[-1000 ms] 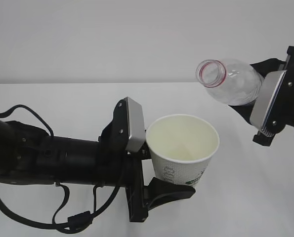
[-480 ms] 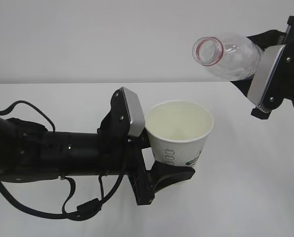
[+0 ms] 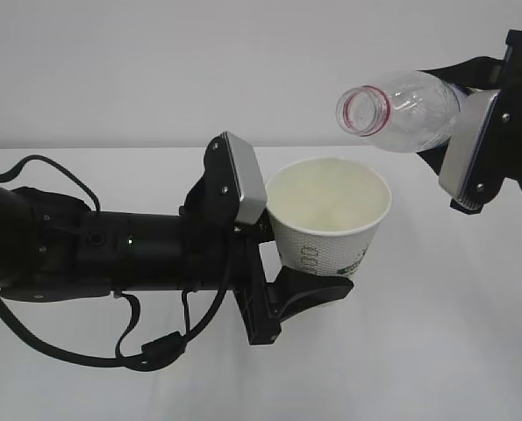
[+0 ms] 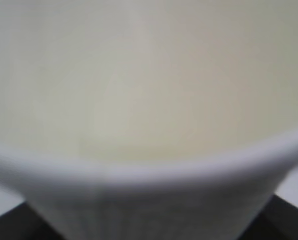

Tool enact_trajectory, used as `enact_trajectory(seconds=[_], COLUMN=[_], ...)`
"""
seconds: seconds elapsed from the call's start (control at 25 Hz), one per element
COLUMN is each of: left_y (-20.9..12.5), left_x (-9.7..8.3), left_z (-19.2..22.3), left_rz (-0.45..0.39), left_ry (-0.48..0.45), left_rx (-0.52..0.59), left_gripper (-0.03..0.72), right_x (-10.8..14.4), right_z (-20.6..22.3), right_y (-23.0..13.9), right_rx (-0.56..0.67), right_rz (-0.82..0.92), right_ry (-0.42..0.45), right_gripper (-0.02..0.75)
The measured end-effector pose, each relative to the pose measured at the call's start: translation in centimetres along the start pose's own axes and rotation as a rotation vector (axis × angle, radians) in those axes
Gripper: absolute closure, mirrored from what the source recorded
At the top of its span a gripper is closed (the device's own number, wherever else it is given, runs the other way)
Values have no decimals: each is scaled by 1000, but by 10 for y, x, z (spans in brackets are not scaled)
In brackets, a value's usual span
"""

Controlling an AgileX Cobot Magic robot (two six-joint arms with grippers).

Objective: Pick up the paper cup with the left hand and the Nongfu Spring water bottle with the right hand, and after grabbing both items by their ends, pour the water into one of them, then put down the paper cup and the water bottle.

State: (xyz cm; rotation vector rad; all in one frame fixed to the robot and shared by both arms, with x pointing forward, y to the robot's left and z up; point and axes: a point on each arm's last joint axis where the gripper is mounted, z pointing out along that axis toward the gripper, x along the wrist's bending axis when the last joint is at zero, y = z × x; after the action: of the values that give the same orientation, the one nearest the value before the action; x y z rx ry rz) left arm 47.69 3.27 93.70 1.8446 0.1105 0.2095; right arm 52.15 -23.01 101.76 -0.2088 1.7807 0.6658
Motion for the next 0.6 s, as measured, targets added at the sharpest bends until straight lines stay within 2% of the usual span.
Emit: enact_trajectory(seconds=[0.28,0.44,0.6], left_y=[-1,-3,-3], left_x=[-1,-6,-8], left_z=[0,0,0], left_rz=[-36,-13,-3], left_ry=[-14,-69,-84], left_rx=[6,31,37], left_gripper=[150,151,151], right_x=[0,0,0], right_z=[0,0,0], right_y=[0,0,0], right_rx=[1,1,1], right_rz=[-62,-86,-111], right_ry=[1,1,1], right_gripper=[259,259,259])
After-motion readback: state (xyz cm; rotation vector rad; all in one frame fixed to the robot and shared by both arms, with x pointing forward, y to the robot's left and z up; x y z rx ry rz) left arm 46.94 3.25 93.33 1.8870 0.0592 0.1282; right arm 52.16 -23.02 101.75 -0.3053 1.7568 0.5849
